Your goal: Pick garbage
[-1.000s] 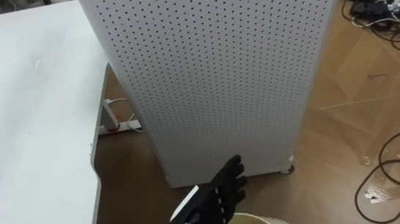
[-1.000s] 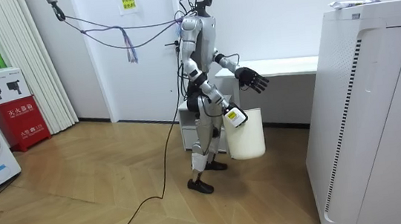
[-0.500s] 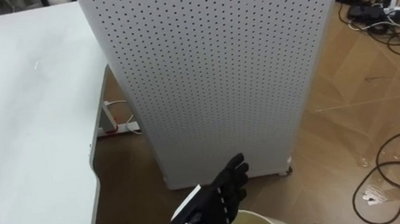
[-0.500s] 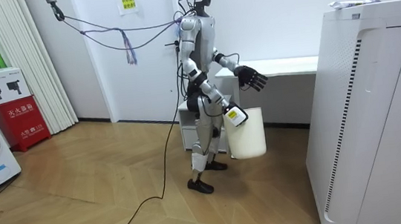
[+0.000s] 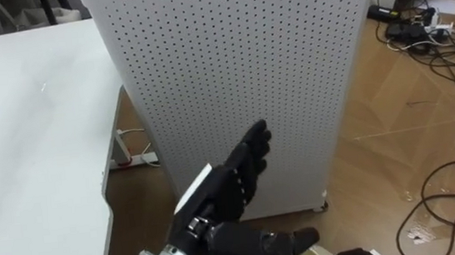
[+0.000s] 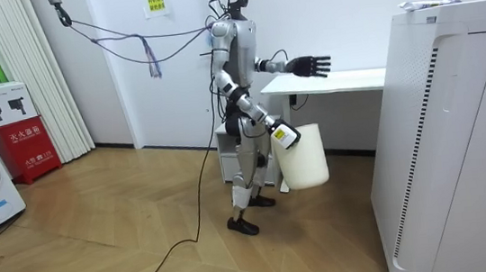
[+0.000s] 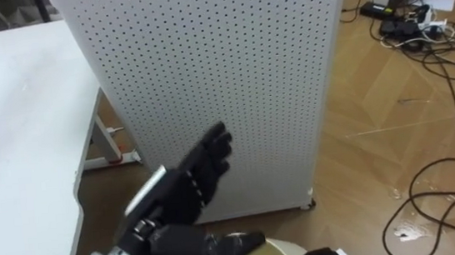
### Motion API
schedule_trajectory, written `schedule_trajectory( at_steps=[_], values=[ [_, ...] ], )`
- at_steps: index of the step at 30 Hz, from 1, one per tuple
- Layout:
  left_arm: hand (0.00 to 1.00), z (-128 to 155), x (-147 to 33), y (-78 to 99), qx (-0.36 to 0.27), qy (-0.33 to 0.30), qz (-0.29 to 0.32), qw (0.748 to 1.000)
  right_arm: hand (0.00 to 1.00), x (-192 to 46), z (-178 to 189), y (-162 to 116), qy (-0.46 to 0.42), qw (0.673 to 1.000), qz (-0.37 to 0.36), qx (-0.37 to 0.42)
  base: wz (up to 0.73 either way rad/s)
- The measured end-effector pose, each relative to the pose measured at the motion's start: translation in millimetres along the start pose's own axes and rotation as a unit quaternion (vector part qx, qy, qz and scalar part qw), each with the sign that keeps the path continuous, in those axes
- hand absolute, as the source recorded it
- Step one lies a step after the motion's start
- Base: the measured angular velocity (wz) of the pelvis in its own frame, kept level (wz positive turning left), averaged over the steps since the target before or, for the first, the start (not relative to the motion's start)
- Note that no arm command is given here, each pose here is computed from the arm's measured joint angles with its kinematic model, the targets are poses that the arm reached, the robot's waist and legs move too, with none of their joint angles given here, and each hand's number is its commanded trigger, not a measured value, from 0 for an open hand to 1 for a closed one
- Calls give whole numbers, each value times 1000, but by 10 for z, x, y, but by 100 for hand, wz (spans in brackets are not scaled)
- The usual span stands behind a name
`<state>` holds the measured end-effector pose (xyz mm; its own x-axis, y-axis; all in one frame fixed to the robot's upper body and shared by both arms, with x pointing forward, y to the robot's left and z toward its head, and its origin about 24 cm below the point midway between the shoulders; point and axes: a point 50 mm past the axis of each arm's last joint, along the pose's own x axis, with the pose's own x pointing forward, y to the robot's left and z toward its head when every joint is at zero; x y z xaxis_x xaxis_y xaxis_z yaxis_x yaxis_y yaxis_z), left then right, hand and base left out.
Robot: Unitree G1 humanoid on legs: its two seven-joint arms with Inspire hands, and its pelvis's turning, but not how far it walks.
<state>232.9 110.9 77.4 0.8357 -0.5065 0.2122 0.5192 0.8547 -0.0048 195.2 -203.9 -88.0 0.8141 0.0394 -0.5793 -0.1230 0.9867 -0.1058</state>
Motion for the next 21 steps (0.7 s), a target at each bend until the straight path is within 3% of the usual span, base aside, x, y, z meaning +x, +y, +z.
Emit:
schedule_trajectory(
  at_steps=[6, 13, 21],
  values=[
    [0, 171, -25, 199, 55, -43, 89, 994, 100, 0, 64, -17, -16, 1000, -9, 1, -34],
    [0, 243, -58, 297, 71, -69, 137, 986, 100, -43, 58, -33, -23, 1000, -15, 7, -23],
    [0, 438, -115, 435, 185, -99, 198, 957, 100, -109, -52, -99, -10, 999, -31, 30, -17]
  ],
)
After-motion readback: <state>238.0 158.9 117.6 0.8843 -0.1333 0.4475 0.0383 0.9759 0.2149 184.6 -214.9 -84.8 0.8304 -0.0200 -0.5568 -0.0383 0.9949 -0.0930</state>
